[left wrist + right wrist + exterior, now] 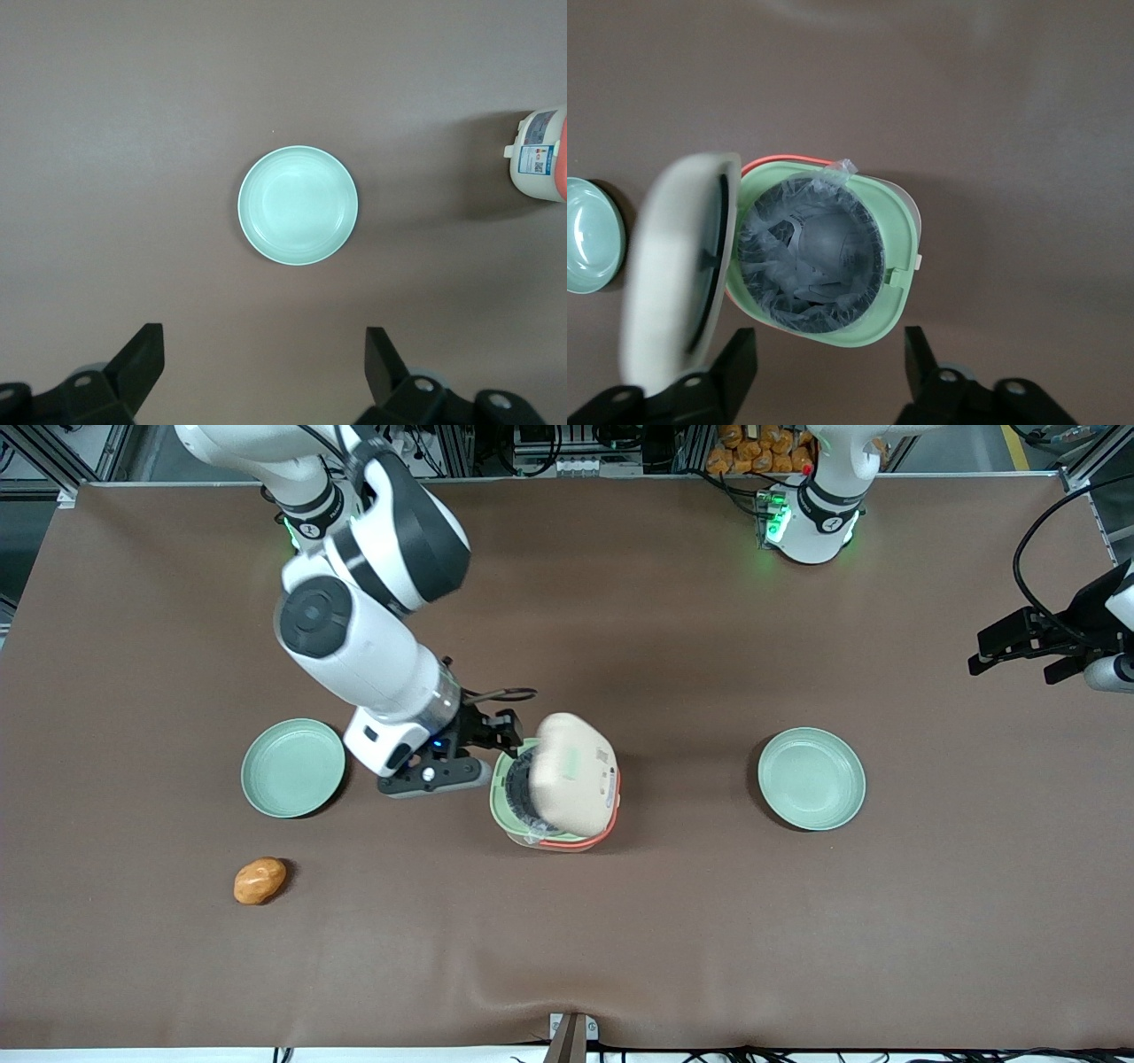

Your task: Press rice cooker button with right arm

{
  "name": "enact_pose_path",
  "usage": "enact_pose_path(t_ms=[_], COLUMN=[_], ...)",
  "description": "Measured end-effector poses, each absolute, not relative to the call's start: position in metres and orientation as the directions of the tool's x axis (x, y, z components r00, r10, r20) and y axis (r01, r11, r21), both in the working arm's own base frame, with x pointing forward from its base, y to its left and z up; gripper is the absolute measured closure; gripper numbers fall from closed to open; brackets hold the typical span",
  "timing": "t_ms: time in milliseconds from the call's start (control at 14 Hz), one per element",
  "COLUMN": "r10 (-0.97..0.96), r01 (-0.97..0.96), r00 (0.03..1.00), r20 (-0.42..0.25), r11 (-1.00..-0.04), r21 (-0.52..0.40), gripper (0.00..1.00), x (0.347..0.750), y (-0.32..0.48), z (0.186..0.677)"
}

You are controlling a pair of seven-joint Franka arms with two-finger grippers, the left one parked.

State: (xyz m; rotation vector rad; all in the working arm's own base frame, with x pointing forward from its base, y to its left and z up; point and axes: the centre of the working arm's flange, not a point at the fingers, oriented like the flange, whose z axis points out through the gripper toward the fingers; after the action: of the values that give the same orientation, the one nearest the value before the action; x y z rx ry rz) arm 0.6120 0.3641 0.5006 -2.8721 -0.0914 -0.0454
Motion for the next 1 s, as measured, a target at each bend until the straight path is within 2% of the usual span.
enact_pose_path(t_ms=[143, 500, 786, 1000], r10=[0.048, 0.037, 0.063, 0.027], r01=[0.049, 0.021, 0.047, 0.02], r00=[0.999, 0.997, 0.996, 0.999], r20=[0.01, -0.063, -0.057, -0.038], r11=[-0.965, -0.969, -0.969, -0.981], r21=[-0.258, -0.244, -0.243, -0.192], gripper=[0.0, 0.0, 0.0, 0.0], x=[0.611, 0.609, 0.612, 0.609], y=[0.34, 0.253, 0.153, 0.087], z=[0.521, 0.569, 0.603, 0.617])
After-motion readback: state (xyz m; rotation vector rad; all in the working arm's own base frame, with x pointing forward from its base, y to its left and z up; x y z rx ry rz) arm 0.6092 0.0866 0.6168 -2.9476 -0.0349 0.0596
